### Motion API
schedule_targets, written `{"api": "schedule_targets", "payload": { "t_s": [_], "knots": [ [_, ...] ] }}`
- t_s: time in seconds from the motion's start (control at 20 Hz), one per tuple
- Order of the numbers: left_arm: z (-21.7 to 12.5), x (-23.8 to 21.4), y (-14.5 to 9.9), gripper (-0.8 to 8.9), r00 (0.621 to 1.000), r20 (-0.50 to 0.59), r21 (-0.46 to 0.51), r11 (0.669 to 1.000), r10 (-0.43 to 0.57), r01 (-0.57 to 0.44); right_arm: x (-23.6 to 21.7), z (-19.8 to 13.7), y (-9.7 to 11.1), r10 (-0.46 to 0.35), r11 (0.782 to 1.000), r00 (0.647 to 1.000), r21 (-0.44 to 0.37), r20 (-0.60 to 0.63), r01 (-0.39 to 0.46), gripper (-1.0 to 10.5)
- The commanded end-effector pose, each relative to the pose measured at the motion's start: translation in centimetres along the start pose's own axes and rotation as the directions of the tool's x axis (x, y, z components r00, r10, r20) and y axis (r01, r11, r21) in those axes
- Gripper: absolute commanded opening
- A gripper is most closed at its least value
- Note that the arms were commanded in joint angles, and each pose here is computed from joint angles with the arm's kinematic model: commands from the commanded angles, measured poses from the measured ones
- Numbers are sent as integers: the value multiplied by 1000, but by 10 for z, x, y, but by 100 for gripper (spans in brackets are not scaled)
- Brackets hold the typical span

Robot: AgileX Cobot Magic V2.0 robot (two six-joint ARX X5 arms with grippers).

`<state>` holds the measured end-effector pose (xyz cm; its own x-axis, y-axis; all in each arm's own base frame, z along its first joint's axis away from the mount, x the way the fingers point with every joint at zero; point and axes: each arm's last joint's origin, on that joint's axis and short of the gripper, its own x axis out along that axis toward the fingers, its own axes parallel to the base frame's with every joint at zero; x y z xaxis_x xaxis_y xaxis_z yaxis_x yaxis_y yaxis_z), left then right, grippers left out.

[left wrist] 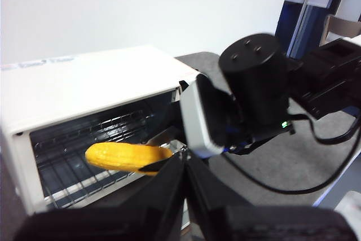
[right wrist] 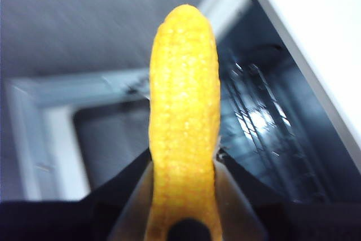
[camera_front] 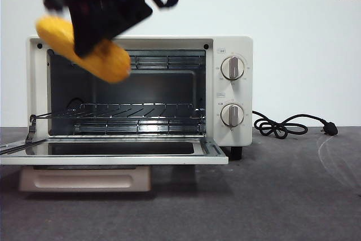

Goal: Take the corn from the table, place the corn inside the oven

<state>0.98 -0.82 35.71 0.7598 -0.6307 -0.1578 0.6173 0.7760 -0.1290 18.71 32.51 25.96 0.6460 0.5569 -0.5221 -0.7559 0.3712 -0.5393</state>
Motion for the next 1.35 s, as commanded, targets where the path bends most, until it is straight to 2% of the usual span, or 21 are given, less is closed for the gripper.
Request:
{"api": "schedule_targets", "payload": {
  "t_s": [0.05,0.3,0.5,1.05,1.35],
  "knots": [
    [2,-3,0,-5,1000,10,16,1000,0,0,13,-3,4,-65,989,997,-135,-30,60,-12],
    [1,-3,0,-5,1000,5,24,1000,1,-1,32,-10,3,-157,960,986,-243,-62,138,-12],
    [1,-3,0,-5,1000,3,24,1000,0,0,45,-18,-3,-213,941,974,-283,-78,183,-12],
    [1,-1,0,-5,1000,-4,24,1000,2,-2,57,-40,-33,-275,939,951,-255,-144,233,-12],
    [2,1,0,-5,1000,-15,24,1000,3,-2,59,-49,-38,-226,949,958,-260,-178,176,7]
  ]
}}
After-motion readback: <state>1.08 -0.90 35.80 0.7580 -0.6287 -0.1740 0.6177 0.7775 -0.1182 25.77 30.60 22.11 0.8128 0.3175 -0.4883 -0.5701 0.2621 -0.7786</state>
